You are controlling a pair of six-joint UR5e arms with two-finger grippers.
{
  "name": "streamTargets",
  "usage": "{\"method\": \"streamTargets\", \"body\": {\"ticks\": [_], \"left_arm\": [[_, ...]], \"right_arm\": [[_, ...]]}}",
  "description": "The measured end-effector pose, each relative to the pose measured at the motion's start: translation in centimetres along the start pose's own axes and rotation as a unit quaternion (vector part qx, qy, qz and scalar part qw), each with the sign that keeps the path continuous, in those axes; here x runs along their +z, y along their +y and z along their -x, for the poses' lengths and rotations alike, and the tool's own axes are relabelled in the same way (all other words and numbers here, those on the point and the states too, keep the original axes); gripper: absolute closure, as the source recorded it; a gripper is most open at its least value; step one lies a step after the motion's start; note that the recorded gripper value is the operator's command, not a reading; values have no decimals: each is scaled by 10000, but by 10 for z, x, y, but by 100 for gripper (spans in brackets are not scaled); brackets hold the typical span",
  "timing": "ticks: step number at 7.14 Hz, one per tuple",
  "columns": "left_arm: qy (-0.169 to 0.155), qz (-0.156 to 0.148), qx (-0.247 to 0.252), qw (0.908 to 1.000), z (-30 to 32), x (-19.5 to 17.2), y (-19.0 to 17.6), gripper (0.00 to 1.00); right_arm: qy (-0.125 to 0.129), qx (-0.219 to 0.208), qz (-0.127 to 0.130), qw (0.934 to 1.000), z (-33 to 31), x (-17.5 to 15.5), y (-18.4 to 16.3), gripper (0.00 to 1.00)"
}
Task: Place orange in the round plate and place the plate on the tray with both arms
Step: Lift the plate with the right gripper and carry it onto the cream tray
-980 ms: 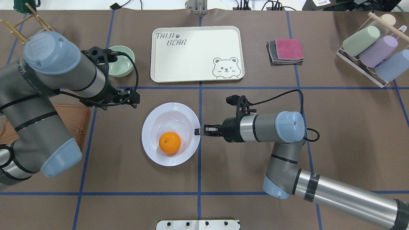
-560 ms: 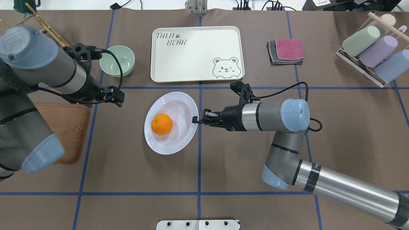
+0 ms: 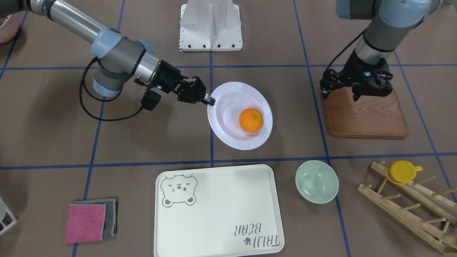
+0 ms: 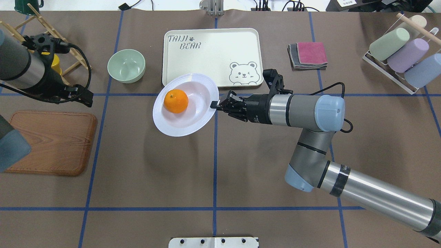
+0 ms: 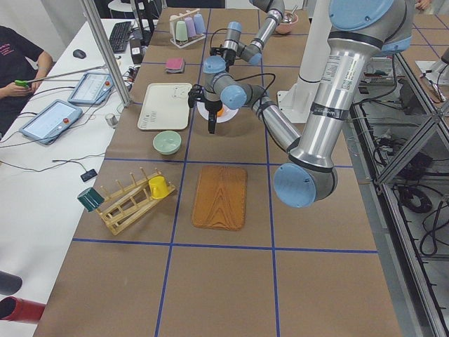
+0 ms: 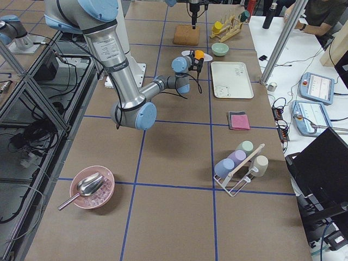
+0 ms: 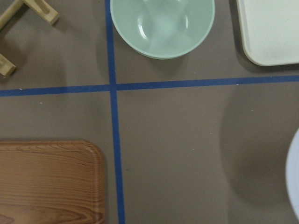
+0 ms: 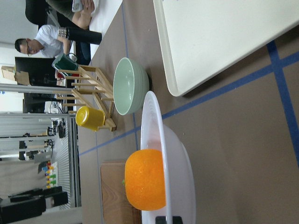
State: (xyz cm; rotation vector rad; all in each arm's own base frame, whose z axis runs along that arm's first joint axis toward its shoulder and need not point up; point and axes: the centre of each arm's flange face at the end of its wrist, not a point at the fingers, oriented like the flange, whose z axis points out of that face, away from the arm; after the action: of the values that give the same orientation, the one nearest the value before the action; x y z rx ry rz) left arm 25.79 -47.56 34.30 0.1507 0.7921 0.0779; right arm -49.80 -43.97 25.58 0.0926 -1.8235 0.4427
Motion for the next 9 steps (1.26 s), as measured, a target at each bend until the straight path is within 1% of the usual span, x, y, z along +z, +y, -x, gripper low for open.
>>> {"method": "streamTargets", "body": {"ticks": [1,3,4,5,6,7,8,9], "left_arm": [[-66,-25,113,9999,15,-2,-2,2],[-123,-46,184,9997,28,-4,-4,2],[-130,-48,187,9997,30,-5,-5,2],[-132,-50,187,9997,30,-5,-5,2],[-135,-55,182,9997,31,-5,-5,2],[-138,-62,174,9997,32,-6,-6,2],[-138,-65,172,9997,32,-6,-6,2],[-138,-67,171,9997,32,-7,-6,2]], "right_arm": [[-33,189,-378,9991,-3,7,-11,98],[-71,394,-1150,9926,-9,31,-35,98],[-62,424,-1437,9887,-11,41,-47,98],[-23,433,-1663,9851,-10,47,-58,98],[38,437,-1905,9807,-7,54,-69,98],[112,433,-2174,9751,-8,61,-79,96],[218,420,-2418,9692,-13,66,-87,91],[374,401,-2618,9636,-19,70,-93,84]]}}
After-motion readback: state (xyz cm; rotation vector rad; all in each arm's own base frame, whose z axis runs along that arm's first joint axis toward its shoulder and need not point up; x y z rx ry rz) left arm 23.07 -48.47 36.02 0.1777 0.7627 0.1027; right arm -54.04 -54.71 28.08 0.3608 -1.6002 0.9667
